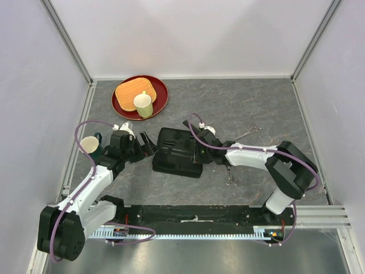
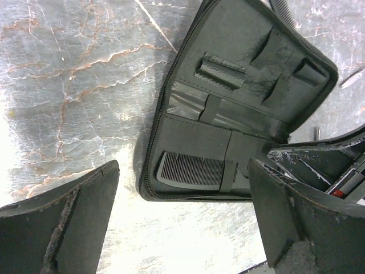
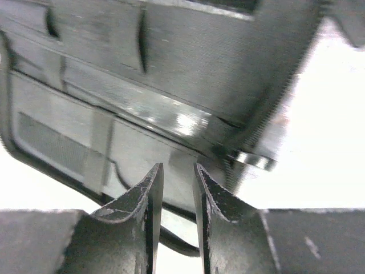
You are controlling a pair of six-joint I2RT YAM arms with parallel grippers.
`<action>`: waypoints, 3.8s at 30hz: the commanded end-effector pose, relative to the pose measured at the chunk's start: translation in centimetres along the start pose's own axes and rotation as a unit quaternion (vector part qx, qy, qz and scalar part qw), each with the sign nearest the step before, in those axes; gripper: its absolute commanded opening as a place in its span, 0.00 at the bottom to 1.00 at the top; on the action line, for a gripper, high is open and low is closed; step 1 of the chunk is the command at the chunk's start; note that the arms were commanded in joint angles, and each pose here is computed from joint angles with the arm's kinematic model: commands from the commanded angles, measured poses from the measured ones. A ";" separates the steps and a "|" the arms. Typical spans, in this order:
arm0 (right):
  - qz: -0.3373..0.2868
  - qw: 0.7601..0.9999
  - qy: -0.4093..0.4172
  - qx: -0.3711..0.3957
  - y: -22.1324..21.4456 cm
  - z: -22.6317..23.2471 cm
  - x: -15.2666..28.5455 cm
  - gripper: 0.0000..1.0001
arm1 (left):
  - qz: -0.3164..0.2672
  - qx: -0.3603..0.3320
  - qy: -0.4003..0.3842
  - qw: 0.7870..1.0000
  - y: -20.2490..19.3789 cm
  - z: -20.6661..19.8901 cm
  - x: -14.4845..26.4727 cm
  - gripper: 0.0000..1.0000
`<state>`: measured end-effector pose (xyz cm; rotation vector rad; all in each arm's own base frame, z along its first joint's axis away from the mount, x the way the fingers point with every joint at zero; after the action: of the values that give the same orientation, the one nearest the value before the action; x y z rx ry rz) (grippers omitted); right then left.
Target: Sort the hair-cutting tools
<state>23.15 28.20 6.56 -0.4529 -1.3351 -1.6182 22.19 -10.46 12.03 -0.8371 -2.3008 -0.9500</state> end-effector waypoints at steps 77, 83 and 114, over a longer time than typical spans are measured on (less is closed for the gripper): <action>0.123 0.925 -0.093 0.348 13.9 -8.4 0.1 0.70 | -0.034 -0.059 -0.025 0.997 6.2 -6.3 2.7 0.99; 0.138 0.921 -0.048 0.362 13.0 -8.6 -1.0 0.69 | -0.028 -0.061 -0.015 0.998 6.1 -5.6 2.4 0.99; 0.248 0.923 -0.113 0.271 9.2 -13.2 -4.6 0.46 | -0.017 -0.046 -0.003 0.999 6.1 -4.8 1.7 0.99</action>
<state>37.68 21.48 6.41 -0.3832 -1.6451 -0.7841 25.89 -10.02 17.67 -0.8265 -2.2701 -1.0279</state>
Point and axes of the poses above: each gripper's point midway between its finger pads, its own x axis back along the fingers, its own z axis along the line the jaws close on, y = z × x, the point moved 5 cm from there along x, back along the fingers, and after that the axes turned 11 degrees about x, right-handed, at the moved point
